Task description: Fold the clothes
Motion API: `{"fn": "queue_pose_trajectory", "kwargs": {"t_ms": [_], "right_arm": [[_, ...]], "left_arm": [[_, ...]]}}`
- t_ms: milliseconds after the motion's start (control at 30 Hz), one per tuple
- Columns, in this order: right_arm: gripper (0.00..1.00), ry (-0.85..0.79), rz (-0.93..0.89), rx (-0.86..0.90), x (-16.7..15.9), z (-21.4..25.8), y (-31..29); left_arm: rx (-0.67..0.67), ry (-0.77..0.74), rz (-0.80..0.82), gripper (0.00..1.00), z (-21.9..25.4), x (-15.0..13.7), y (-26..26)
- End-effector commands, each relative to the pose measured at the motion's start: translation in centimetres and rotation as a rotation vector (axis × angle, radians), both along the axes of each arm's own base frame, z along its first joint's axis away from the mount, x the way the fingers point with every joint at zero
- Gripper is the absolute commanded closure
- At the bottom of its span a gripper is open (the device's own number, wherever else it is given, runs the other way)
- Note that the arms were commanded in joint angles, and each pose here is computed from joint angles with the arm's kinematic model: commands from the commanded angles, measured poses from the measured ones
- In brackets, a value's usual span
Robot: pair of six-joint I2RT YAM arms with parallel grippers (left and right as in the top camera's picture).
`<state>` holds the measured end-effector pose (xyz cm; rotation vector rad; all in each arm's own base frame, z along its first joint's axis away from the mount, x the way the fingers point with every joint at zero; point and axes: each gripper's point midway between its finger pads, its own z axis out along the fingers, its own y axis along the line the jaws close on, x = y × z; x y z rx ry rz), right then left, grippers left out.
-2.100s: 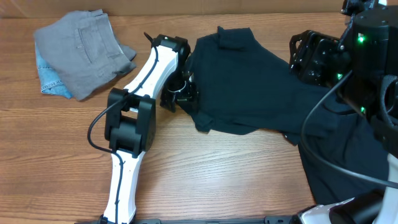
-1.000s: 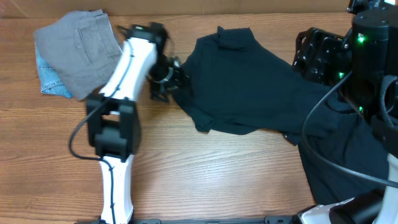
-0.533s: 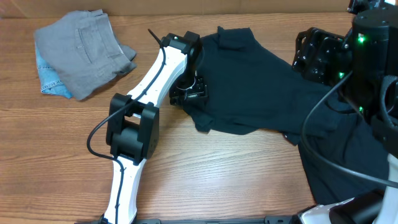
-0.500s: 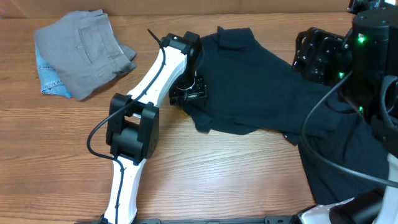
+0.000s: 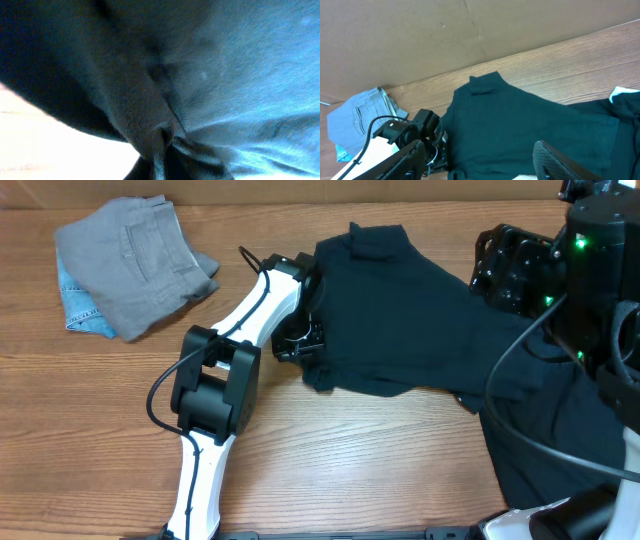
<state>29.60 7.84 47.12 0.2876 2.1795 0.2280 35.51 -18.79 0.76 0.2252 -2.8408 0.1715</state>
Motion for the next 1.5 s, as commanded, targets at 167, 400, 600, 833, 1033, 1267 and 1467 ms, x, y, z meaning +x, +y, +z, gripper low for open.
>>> {"fn": "queue_pose_trajectory", "kwargs": {"t_ms": [167,400,600,833,1033,1267,1467], "right_arm": [[0.28,-0.006,-0.015,-0.027,0.3,0.0,-0.5],[0.28,0.035,-0.005,-0.042,1.1,-1.2,0.1],[0.27,0.184,-0.051,-0.054,2.7,-5.8,0.5],[0.34,0.561,-0.025,-0.024,5.0,-16.8,-0.1],[0.45,0.775,-0.034,0.011,7.3,-27.0,-2.1],[0.76,0.871,-0.161,0.133,7.7,-36.0,-5.4],[0.82,0.948,-0.218,0.223,5.1,-41.8,-7.5]], "left_arm": [[0.293,-0.085,0.096,0.96,6.9,1.8,11.2],[0.368,-0.110,0.286,0.94,13.2,-0.1,20.9],[0.359,-0.108,0.297,0.80,15.5,-1.9,23.5],[0.359,-0.153,0.289,0.42,16.9,-2.2,23.6],[0.220,-0.204,0.182,0.44,16.6,-0.7,21.1],[0.203,-0.212,0.101,0.45,16.6,-0.6,19.2],[0.195,-0.212,0.064,0.42,16.6,-0.7,18.1]]}}
